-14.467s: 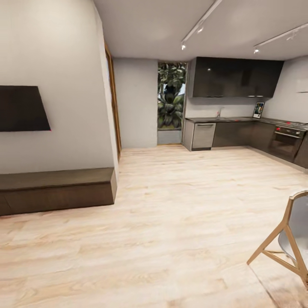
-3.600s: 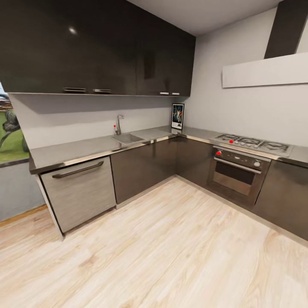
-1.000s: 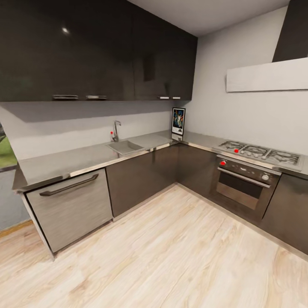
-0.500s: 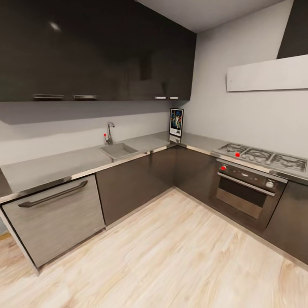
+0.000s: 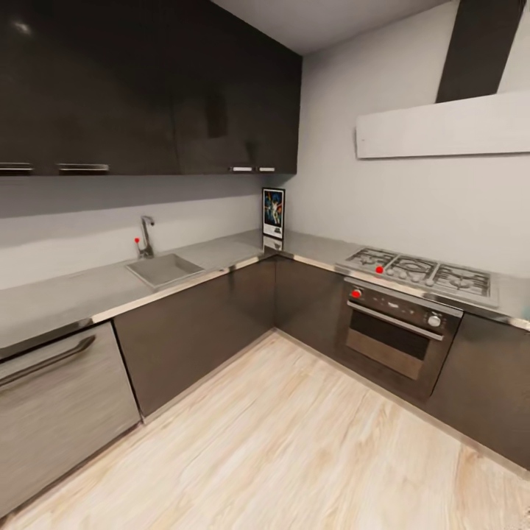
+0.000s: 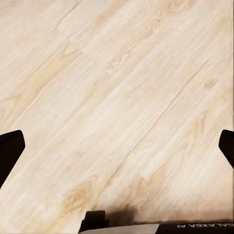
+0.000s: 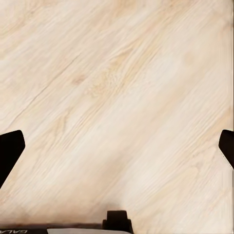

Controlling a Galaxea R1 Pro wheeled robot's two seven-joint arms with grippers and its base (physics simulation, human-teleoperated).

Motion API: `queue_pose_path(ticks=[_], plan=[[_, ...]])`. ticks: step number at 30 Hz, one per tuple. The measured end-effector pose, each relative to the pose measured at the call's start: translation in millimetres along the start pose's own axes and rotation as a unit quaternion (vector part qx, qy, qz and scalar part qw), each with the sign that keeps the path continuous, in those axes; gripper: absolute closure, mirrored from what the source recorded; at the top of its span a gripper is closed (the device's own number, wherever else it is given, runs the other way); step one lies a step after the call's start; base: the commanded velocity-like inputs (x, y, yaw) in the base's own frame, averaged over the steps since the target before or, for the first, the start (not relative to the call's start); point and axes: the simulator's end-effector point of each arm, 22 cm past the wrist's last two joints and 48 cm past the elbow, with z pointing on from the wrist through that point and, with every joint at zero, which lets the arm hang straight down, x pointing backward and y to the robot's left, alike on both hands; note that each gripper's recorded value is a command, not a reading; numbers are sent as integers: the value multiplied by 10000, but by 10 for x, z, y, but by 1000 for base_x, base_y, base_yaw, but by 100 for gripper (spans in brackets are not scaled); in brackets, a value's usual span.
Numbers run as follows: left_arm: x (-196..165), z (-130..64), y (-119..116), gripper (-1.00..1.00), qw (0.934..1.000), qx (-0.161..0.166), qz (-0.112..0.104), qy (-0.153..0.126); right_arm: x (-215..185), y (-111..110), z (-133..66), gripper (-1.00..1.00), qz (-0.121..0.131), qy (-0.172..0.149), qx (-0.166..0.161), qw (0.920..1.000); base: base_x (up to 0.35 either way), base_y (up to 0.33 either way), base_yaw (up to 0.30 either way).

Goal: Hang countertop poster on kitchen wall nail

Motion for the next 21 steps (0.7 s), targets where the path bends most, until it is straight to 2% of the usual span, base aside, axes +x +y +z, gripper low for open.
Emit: queue_pose_path(ticks=[5,21], plan=[[-5,-1,1,-100,10000,0,0,-6,-5,0,0,-100,0,-6,0,10000,324,-22,-133],[-7,-1,-2,-100,10000,6,0,-11,-10,0,0,-100,0,-11,0,10000,331,-1,-7]])
